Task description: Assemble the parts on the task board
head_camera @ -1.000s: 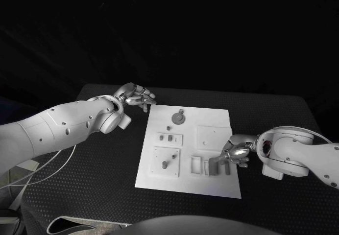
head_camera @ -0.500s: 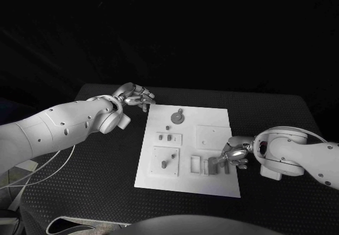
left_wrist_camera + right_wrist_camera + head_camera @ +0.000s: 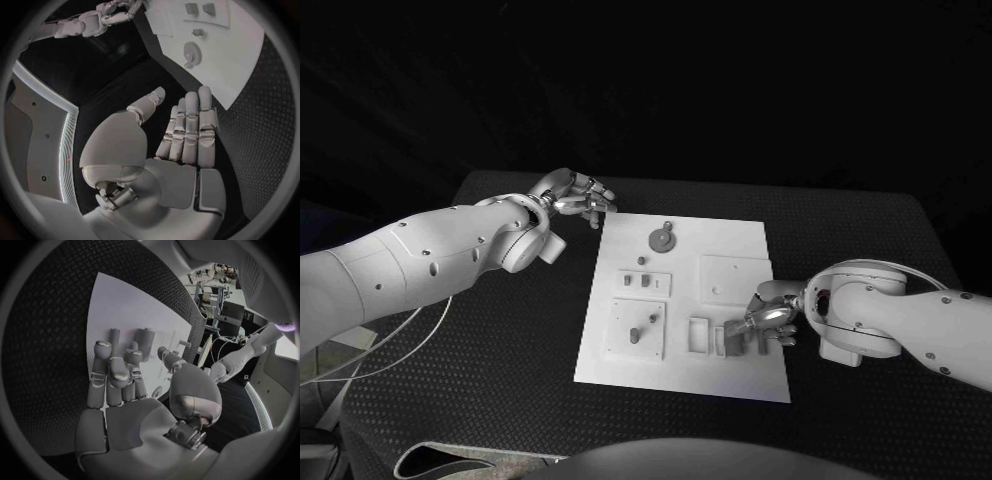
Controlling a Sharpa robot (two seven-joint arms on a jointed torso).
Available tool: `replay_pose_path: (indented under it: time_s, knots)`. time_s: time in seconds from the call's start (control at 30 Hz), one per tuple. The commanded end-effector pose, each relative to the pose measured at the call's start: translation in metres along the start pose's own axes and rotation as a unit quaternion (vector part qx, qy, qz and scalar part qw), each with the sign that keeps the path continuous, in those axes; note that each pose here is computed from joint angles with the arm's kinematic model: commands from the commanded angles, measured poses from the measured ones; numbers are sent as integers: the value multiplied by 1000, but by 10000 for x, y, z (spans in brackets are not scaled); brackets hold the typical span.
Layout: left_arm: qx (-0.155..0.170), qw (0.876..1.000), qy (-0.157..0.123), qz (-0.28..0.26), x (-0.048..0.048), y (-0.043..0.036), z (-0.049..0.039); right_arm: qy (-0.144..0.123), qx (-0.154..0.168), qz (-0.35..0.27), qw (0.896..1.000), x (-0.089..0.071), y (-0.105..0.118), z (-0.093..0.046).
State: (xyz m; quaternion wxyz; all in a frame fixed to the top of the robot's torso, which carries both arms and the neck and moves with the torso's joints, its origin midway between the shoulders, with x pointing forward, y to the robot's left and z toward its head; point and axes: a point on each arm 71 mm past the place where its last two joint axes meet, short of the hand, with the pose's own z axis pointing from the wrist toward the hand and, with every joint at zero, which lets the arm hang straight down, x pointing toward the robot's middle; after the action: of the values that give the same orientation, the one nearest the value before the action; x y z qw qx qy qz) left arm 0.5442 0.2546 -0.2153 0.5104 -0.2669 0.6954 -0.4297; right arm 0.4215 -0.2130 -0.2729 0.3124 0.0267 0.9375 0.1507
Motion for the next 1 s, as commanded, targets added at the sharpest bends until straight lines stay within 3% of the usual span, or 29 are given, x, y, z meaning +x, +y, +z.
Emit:
replay_pose_path:
  time_s: [0.03, 0.47, 1.0]
  knots:
    - [4, 1000, 6, -2, 16, -18, 2, -6, 7, -9, 1000, 4, 5, 37]
    - [4, 1000, 6, -2, 13, -15, -3, 9, 14, -16, 1000, 125, 39, 173]
    - [4, 1000, 6, -3, 11, -15, -6, -7, 15, -39, 999, 121, 82, 183]
